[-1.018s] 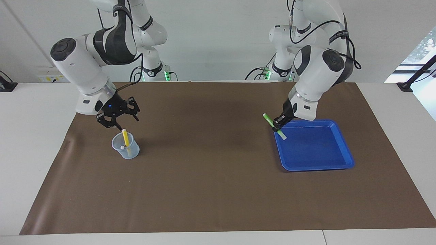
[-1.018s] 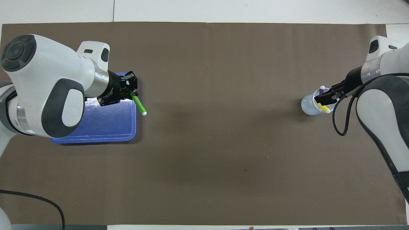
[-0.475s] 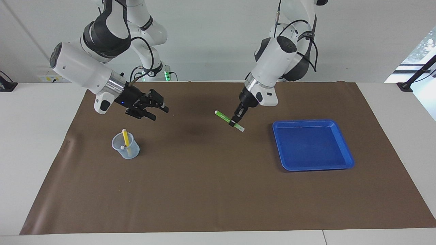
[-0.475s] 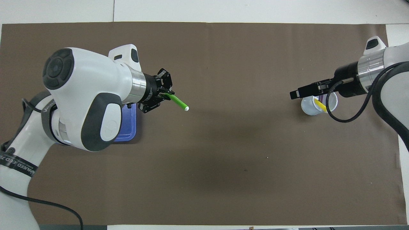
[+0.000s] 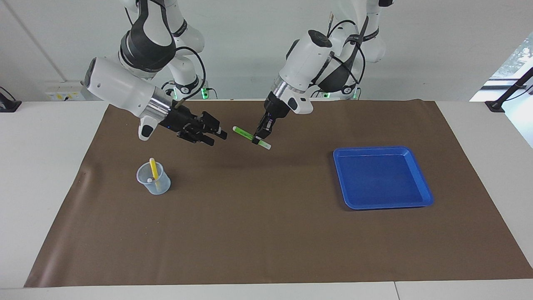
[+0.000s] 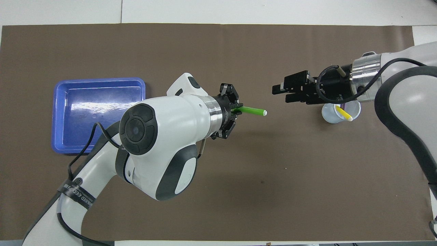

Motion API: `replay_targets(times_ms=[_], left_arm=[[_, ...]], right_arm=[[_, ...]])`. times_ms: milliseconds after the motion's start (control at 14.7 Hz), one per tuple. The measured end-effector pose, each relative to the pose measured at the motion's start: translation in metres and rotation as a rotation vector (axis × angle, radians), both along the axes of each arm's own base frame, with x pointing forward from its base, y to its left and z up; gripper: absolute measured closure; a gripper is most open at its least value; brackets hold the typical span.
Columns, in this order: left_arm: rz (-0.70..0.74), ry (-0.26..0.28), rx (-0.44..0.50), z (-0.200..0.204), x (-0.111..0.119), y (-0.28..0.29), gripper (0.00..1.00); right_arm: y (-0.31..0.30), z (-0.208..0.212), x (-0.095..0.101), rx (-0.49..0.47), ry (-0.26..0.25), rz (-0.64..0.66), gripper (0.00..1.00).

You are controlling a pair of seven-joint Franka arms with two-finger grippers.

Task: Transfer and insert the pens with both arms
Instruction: 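Lift the green pen with the left gripper while the right gripper approaches, then grasp the green pen with the right gripper and open the left gripper, then carry the green pen to the cup while the left gripper withdraws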

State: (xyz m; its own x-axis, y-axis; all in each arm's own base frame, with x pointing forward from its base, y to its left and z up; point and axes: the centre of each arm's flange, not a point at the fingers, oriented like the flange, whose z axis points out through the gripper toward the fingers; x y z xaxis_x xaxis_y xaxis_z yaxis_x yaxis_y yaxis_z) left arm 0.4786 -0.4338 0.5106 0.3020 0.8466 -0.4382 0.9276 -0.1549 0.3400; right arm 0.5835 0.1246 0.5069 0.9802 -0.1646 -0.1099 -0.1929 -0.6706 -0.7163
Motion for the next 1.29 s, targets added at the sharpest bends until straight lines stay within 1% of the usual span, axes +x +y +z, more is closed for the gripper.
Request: replay_targets(times_ms=[68,136,271,543,746,1018,1221,1289], left_arm=[[0.024,-0.002,-0.014,0.001,0.001,-0.001,0.83],[0.052,-0.003,-0.031,0.003,0.003,-0.001,0.83],[0.094,0.0,-0.054,0.006,0.005,-0.001,0.83],[0.12,-0.003,-0.07,0.006,0.008,-0.002,0.83],[0.126,-0.013,-0.078,0.007,0.009,-0.002,0.83],[0.128,-0.014,-0.079,0.006,0.01,-0.002,0.83],[0.128,-0.014,-0.078,0.006,0.01,-0.002,0.83],[0.128,-0.014,-0.078,0.005,0.01,-0.002,0.83]], right_arm=[[0.004,-0.001,0.0,0.035,0.011,-0.025,0.35],[0.007,-0.002,-0.001,0.059,0.026,-0.047,0.36],[0.008,-0.004,-0.002,0.076,0.043,-0.067,0.37],[0.014,-0.002,-0.005,0.082,0.064,-0.079,0.38],[0.019,0.0,-0.007,0.082,0.068,-0.076,0.4],[0.026,0.0,-0.008,0.082,0.069,-0.064,0.45],[0.032,0.0,-0.01,0.082,0.083,-0.069,0.48],[0.032,0.0,-0.01,0.082,0.084,-0.07,0.5]])
